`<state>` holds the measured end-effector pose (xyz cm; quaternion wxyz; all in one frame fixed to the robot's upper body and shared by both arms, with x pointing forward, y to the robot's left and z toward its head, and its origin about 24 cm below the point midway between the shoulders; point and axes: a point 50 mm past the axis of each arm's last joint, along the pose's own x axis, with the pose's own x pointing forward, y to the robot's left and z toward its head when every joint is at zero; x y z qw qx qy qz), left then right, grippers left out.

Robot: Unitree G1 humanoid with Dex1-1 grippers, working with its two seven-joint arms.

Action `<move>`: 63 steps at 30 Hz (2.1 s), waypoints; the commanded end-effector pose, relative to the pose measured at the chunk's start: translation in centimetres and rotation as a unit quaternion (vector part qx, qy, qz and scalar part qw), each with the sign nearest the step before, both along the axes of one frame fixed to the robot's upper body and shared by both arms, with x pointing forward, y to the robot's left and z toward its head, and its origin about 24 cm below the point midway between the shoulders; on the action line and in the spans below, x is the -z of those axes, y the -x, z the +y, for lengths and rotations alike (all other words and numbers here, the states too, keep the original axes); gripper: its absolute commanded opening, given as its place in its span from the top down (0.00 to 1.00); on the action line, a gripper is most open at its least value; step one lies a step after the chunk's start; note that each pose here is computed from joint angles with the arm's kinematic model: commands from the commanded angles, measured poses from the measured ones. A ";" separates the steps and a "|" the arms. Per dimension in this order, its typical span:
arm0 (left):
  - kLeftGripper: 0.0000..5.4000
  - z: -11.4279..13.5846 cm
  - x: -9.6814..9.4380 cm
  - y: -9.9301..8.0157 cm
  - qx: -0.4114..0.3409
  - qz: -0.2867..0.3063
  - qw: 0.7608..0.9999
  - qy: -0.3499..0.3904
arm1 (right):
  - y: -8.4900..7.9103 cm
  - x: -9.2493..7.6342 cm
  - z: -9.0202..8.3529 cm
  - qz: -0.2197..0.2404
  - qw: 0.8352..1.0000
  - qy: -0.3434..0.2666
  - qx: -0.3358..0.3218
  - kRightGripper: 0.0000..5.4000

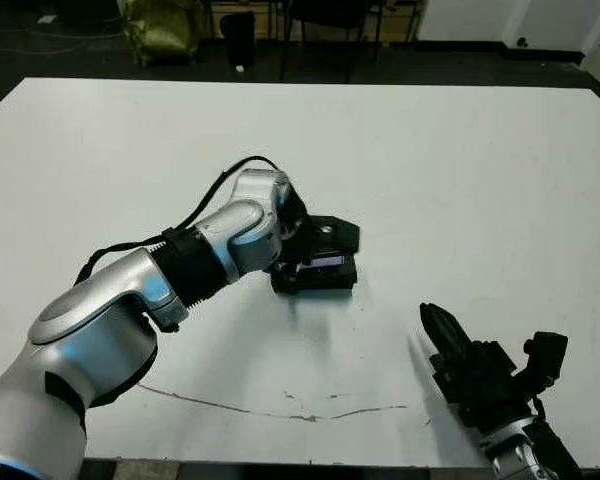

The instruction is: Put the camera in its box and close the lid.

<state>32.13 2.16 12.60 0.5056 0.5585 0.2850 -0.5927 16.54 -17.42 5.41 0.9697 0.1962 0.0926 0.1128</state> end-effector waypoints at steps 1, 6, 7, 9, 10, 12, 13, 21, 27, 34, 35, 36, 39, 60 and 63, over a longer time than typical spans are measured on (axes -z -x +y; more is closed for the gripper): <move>0.11 -1.4 4.1 3.3 0.076 0.098 0.992 0.018 | 0.7 0.8 -0.3 0.020 1.000 0.004 0.004 1.00; 0.00 -1.3 4.2 3.4 0.080 0.097 0.992 0.028 | 0.8 0.4 -0.1 0.026 1.000 0.010 0.014 1.00; 0.00 -1.4 4.2 3.4 0.082 0.093 0.992 0.027 | 0.9 0.3 -0.1 0.030 0.999 0.012 0.018 1.00; 0.00 -1.3 4.2 3.4 0.079 0.095 0.992 0.031 | 0.9 0.2 0.0 0.031 0.999 0.015 0.021 1.00; 0.00 -1.3 4.2 3.5 0.082 0.094 0.992 0.030 | 0.9 0.2 0.1 0.034 0.999 0.015 0.021 1.00; 0.00 -1.2 4.2 3.5 0.068 0.100 0.992 0.031 | 0.9 0.1 0.1 0.032 0.999 0.014 0.019 1.00; 0.00 -1.2 4.3 3.5 0.062 0.100 0.993 0.031 | 0.9 0.1 0.1 0.030 0.999 0.014 0.018 1.00; 0.00 -1.2 4.5 3.2 0.011 0.085 0.991 0.099 | 0.7 0.3 -0.1 0.028 0.999 0.018 0.016 1.00; 0.00 -1.0 4.3 2.6 -0.010 0.032 0.992 0.123 | 0.6 0.5 -0.2 0.023 0.999 0.022 0.009 1.00; 0.00 -0.9 4.6 2.6 -0.020 -0.011 0.995 0.101 | 0.9 -0.1 0.0 0.044 0.999 0.021 0.023 1.00; 0.00 -0.8 4.7 2.6 -0.020 -0.014 0.995 0.099 | 0.9 -0.2 0.1 0.046 0.998 0.021 0.024 1.00; 0.00 -0.8 4.8 2.6 -0.019 -0.015 0.995 0.099 | 0.9 -0.2 0.1 0.047 0.998 0.020 0.025 1.00; 0.00 -0.7 4.9 2.5 -0.019 -0.015 0.994 0.102 | 0.9 -0.4 0.2 0.051 0.998 0.021 0.025 1.00; 0.00 0.0 6.4 2.2 -0.060 0.047 0.979 0.187 | 0.7 -0.6 -0.1 0.052 0.998 0.022 0.030 1.00; 0.00 -0.4 6.8 2.3 -0.060 0.058 0.977 0.197 | 0.6 -1.0 -0.3 0.044 0.998 0.019 0.027 1.00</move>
